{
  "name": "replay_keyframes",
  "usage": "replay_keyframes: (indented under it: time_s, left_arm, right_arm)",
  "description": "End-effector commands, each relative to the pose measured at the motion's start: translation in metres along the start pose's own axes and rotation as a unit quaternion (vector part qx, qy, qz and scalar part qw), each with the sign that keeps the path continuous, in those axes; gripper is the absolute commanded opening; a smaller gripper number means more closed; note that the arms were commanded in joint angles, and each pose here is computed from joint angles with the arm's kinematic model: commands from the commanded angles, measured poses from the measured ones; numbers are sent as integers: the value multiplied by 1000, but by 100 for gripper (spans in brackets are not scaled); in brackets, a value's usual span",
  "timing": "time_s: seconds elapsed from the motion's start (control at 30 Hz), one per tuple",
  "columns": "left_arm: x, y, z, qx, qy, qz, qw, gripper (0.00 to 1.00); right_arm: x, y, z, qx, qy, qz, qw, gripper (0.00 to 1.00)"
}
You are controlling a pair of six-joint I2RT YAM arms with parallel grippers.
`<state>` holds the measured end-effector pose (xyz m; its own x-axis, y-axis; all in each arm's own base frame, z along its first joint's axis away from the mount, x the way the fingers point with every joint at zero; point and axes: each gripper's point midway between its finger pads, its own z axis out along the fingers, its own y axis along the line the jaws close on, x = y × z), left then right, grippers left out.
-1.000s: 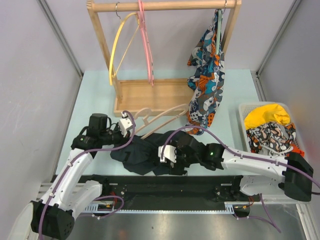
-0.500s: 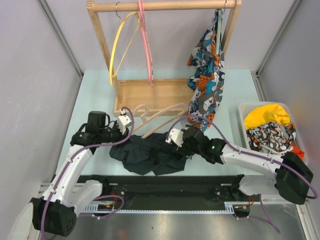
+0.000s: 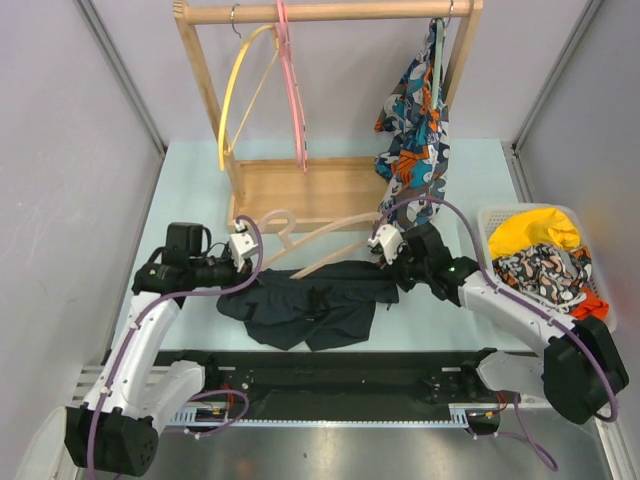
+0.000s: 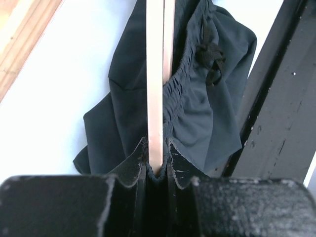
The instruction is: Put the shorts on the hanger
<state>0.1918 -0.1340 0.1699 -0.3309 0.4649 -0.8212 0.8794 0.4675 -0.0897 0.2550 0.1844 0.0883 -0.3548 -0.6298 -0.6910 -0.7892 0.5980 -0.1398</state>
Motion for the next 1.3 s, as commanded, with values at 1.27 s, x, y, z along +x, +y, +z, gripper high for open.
replay_keyframes:
  time_s: [1.27]
  left_arm:
    - [2, 17, -3, 6, 150, 226, 963, 0]
  right_arm:
    - [-107, 14, -84, -36, -138, -59, 988, 0]
